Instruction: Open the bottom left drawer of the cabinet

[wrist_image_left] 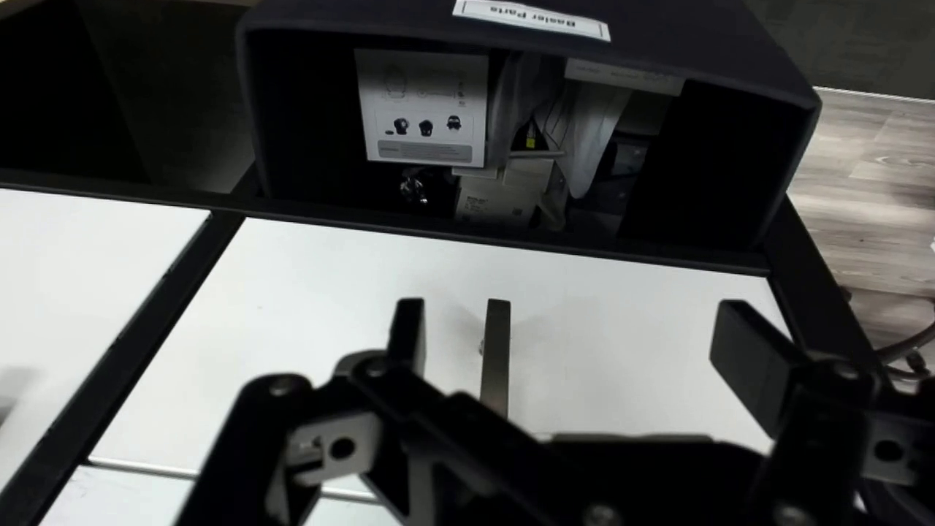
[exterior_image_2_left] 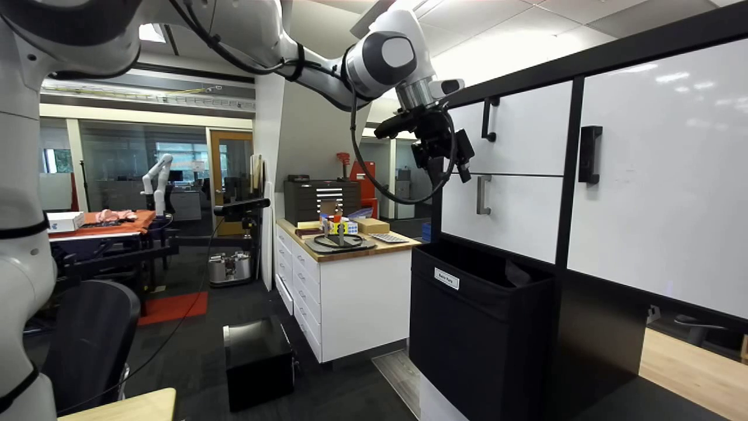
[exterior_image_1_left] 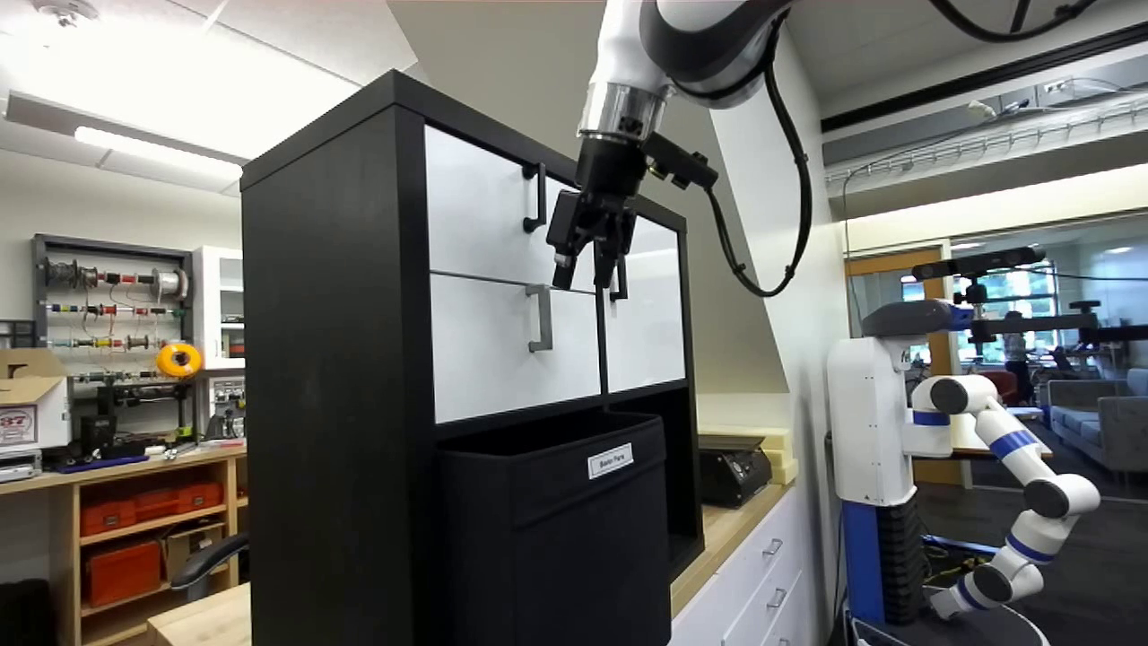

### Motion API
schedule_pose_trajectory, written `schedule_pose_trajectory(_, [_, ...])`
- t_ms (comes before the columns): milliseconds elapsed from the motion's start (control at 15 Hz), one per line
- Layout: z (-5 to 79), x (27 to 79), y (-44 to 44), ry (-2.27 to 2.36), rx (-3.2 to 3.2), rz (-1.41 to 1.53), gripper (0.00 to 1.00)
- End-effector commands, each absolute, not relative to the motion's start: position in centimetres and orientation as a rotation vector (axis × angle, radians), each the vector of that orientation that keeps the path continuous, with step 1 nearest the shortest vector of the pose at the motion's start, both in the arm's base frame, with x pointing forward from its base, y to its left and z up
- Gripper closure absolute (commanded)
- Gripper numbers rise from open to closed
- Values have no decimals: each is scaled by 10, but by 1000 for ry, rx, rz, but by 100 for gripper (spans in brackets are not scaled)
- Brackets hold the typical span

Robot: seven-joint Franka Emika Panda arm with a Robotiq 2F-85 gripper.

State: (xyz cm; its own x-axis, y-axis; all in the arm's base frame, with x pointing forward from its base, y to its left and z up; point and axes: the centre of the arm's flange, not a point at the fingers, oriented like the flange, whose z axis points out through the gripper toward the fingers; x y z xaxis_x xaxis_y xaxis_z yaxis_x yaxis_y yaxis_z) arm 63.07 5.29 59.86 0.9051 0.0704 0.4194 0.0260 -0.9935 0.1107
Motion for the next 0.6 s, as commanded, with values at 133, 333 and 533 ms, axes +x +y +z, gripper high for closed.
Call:
schedule_pose_trajectory(133, [590, 653, 44, 50, 2966, 769, 0])
schedule_pose_trajectory(333, [585, 661, 40, 60, 2968, 807, 0])
schedule_pose_trajectory(533, [580, 667, 37, 56, 2972, 826, 0])
